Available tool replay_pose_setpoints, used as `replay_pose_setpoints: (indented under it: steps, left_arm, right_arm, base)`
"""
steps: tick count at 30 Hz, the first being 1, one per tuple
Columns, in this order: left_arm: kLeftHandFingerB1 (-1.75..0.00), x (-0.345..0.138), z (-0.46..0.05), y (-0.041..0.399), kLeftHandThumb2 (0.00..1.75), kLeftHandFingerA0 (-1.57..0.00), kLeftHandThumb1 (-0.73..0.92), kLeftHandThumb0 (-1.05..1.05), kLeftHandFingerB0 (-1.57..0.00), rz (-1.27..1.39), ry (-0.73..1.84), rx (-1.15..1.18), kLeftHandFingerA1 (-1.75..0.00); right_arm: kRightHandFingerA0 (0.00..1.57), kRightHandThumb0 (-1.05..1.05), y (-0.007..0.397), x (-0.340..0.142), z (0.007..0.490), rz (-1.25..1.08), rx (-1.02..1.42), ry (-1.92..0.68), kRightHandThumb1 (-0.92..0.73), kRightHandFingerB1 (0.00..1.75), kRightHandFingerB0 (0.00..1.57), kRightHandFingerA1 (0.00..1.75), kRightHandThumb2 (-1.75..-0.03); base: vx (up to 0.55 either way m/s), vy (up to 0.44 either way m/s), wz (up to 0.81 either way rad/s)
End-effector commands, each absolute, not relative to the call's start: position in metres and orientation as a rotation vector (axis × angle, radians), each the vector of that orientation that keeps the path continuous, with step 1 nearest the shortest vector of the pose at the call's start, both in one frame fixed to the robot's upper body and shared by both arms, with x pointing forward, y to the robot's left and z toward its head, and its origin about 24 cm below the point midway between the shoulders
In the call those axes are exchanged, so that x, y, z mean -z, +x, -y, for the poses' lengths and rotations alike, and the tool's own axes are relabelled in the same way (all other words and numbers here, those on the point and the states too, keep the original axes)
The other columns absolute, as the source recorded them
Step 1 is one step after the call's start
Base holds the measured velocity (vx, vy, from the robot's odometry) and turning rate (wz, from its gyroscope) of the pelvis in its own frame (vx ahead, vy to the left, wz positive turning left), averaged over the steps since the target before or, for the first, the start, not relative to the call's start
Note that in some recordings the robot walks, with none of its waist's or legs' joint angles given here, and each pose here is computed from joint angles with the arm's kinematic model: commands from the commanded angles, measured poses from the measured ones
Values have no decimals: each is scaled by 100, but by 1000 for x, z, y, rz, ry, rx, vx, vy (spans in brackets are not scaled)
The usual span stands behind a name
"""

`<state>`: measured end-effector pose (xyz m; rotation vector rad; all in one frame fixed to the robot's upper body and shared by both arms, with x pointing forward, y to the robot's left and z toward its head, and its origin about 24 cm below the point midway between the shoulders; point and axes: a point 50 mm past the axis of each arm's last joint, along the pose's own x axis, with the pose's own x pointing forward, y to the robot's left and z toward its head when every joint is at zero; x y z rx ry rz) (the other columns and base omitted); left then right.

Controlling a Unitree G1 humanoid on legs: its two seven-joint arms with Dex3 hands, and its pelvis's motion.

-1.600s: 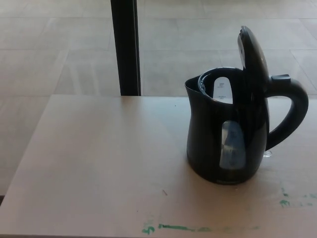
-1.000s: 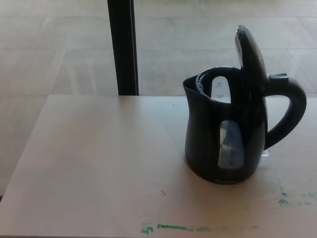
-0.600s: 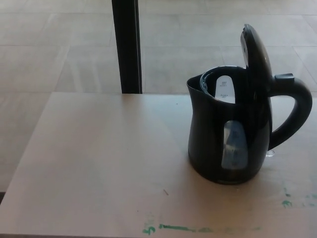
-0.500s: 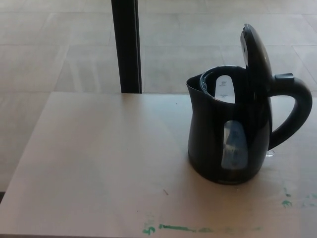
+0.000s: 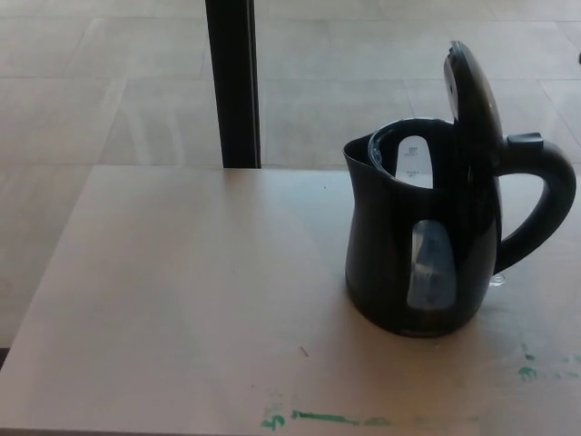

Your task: The robot uses its right hand to push down on the lid of a kettle kept in the middle of the desk to close it

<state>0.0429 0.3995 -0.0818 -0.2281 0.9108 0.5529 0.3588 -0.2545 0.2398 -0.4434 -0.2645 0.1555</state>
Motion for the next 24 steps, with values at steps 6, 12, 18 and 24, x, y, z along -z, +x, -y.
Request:
replay_pose_setpoints:
  steps: [6, 12, 18, 24]
  left_arm:
    - [-34, 78, -405, 40, 64, -47, 78, -77, -33, -925, -216, -561, -51]
    - [-34, 78, -405, 39, 63, -46, 77, -75, -34, -917, -244, -580, -50]
    - [-35, 78, -405, 38, 64, -44, 78, -75, -33, -914, -229, -568, -49]
    - [-34, 77, -406, 42, 64, -43, 77, -77, -31, -923, -209, -558, -47]
  right_arm:
    - [27, -86, 379, -247, 220, 236, -257, -677, -60, 42, 17, 54, -96]
    - [38, -78, 393, -237, 199, 200, -295, -776, -67, 30, 28, 46, -61]
    - [37, -83, 396, -225, 179, 217, -347, -905, -70, 30, 28, 48, -62]
    - [30, -91, 393, -201, 158, 191, -463, -1076, -59, 43, 19, 54, -94]
  base:
    - [0, 0, 0]
    - [0, 0, 0]
    - [0, 0, 0]
    - [0, 0, 0]
